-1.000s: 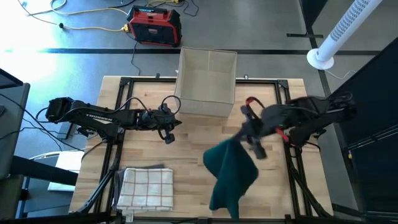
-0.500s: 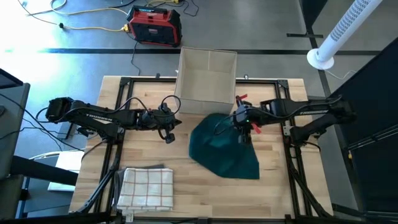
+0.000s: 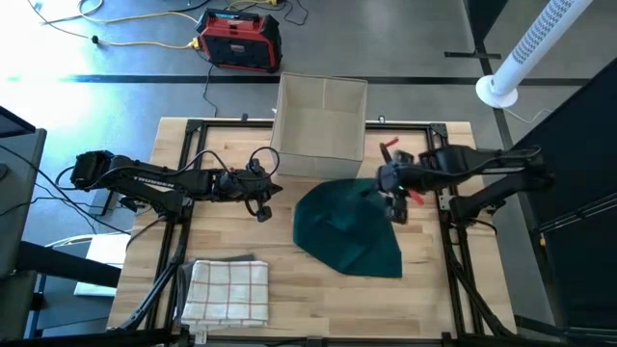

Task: Fold towel
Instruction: Fold the green towel

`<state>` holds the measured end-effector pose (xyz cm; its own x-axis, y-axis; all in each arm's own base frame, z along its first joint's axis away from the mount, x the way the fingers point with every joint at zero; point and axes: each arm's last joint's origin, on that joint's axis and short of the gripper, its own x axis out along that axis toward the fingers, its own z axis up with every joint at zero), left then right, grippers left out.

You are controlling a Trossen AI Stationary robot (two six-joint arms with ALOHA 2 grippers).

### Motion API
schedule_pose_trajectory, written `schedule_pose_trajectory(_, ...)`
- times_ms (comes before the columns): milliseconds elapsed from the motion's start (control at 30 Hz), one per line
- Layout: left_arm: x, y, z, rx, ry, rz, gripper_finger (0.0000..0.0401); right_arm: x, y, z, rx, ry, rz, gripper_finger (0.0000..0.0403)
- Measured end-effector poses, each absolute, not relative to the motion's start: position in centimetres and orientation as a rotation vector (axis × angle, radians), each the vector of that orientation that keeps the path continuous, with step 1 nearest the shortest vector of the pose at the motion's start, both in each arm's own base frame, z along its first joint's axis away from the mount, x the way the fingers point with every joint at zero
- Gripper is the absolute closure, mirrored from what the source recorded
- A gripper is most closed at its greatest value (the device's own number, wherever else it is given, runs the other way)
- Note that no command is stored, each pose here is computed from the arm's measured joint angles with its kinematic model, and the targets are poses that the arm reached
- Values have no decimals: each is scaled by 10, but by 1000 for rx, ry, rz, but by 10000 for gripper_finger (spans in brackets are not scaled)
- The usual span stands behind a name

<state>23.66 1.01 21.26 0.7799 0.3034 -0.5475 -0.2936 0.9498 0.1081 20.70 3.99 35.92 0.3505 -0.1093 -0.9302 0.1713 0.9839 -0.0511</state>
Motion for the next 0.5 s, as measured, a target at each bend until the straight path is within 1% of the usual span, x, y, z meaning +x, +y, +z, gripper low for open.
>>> schedule_pose_trajectory(100, 237, 10, 213, 16, 594, 319, 401, 192, 56, 351, 101, 1210, -161, 188)
schedule_pose_trajectory(200, 237, 9, 212, 7, 597, 291, 401, 181, 72, 335, 160, 1213, -138, 192)
schedule_pose_trajectory(267, 237, 7, 212, -1, 599, 256, 401, 175, 85, 317, 184, 1225, -113, 194)
schedule_pose_trajectory(400, 237, 0, 212, -8, 602, 188, 401, 165, 112, 270, 205, 1266, -49, 194)
schedule_pose_trajectory(500, 237, -4, 212, -9, 601, 174, 401, 159, 130, 237, 245, 1284, 23, 194)
